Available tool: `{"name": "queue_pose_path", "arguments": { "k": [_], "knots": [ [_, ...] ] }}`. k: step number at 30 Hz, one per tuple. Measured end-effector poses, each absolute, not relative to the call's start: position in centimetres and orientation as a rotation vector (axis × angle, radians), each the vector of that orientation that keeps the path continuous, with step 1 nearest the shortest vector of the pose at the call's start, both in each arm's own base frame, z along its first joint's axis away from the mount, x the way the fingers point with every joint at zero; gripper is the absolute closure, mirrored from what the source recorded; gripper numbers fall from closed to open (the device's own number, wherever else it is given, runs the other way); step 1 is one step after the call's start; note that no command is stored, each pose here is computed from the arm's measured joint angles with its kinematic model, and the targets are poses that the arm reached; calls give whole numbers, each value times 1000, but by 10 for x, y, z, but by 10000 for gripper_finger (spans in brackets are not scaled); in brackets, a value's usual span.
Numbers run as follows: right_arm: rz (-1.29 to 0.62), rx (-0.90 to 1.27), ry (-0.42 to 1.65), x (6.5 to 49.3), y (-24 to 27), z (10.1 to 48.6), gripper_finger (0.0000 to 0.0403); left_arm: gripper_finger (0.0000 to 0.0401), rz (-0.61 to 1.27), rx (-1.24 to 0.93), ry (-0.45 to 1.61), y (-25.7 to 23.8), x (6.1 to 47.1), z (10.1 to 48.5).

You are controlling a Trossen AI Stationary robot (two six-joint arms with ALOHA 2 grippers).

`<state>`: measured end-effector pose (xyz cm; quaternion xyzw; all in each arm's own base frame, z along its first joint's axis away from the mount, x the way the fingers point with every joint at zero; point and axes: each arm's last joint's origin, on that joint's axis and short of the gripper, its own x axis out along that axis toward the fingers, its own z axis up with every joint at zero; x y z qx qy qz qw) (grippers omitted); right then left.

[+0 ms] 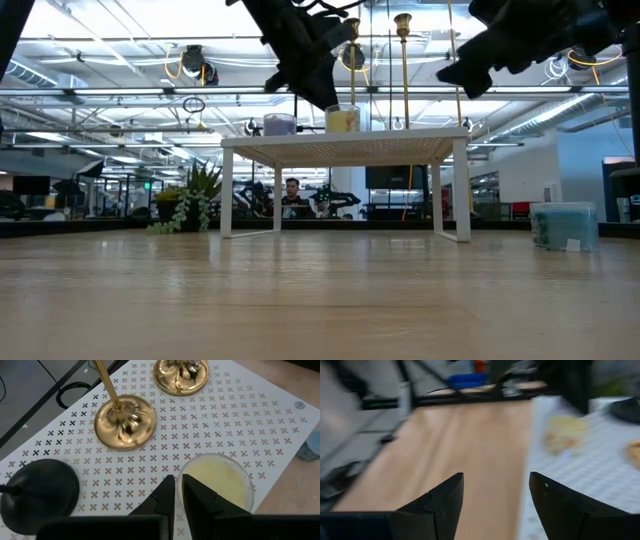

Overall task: Pick & Place candle stick holders
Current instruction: Put the blue scented candle on the shelf

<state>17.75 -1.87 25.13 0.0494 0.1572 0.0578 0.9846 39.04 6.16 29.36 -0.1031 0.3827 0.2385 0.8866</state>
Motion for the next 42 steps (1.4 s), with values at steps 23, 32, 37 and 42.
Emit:
{"name": "queue_pose_path", "arguments": {
  "k": [23,32,37,42],
  "knots": [
    [14,89,871,148,36,193,218,359,423,6,516,-23,318,396],
    [-91,142,864,146,32,182,218,359,389,82,472,-52,303,407],
    [-52,145,834,144,32,158,218,359,395,92,470,-55,302,407],
    [-49,143,808,140,31,143,218,359,391,107,473,-55,302,407]
  ]
}}
